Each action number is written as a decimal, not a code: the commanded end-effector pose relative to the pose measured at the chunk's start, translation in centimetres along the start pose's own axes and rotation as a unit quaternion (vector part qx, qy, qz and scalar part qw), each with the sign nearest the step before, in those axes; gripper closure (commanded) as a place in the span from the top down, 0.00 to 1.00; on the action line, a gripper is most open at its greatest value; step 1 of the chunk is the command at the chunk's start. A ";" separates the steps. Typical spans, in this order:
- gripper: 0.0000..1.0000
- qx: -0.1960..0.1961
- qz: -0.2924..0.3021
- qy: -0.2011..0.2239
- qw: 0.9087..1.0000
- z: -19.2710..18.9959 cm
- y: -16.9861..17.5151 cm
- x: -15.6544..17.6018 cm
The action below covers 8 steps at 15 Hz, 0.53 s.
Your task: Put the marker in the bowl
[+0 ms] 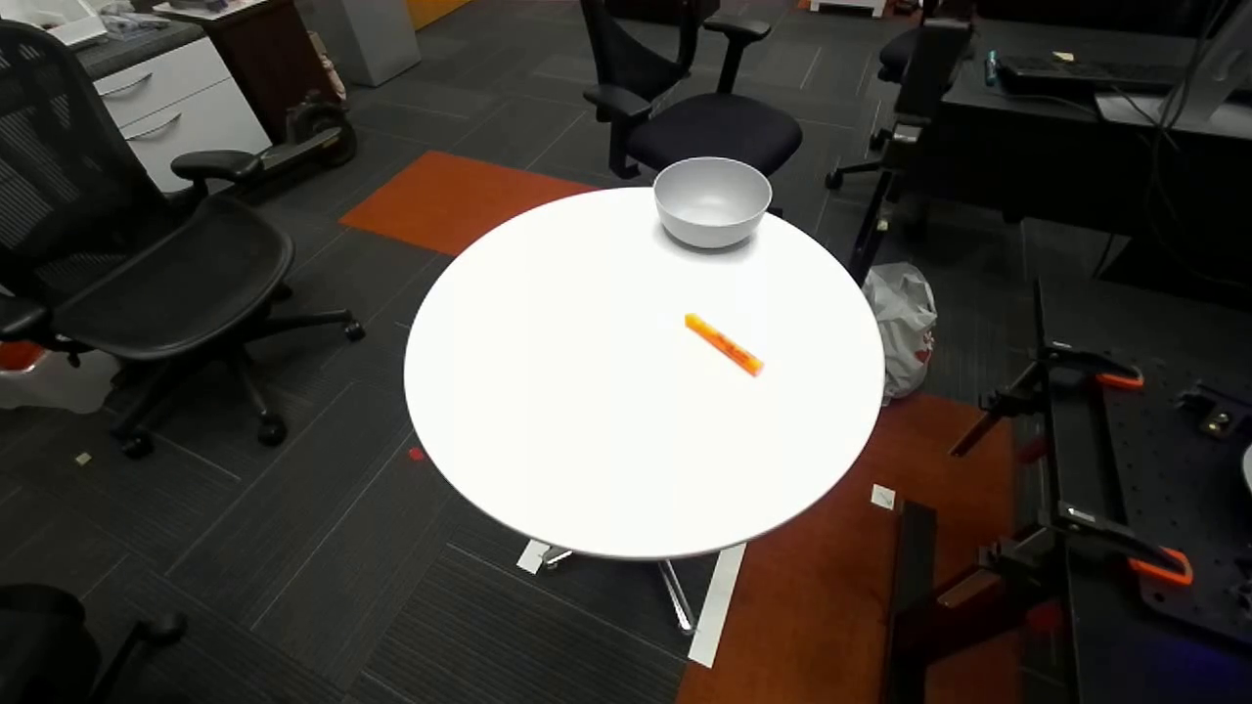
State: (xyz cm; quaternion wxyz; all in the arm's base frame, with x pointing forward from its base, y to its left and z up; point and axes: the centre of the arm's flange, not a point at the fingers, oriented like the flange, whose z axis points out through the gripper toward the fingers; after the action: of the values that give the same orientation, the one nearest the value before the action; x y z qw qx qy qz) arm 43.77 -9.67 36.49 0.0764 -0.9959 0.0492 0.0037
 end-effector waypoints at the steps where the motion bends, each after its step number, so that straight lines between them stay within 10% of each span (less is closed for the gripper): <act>1: 1.00 -0.019 0.033 -0.007 0.999 4.3 -0.9 4.3; 8: 1.00 -0.032 0.084 0.008 0.996 12.1 -3.1 8.3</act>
State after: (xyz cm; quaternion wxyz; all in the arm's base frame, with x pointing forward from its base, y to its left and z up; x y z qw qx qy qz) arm 49.94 -6.74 27.41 0.0427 -0.9934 0.1062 0.0098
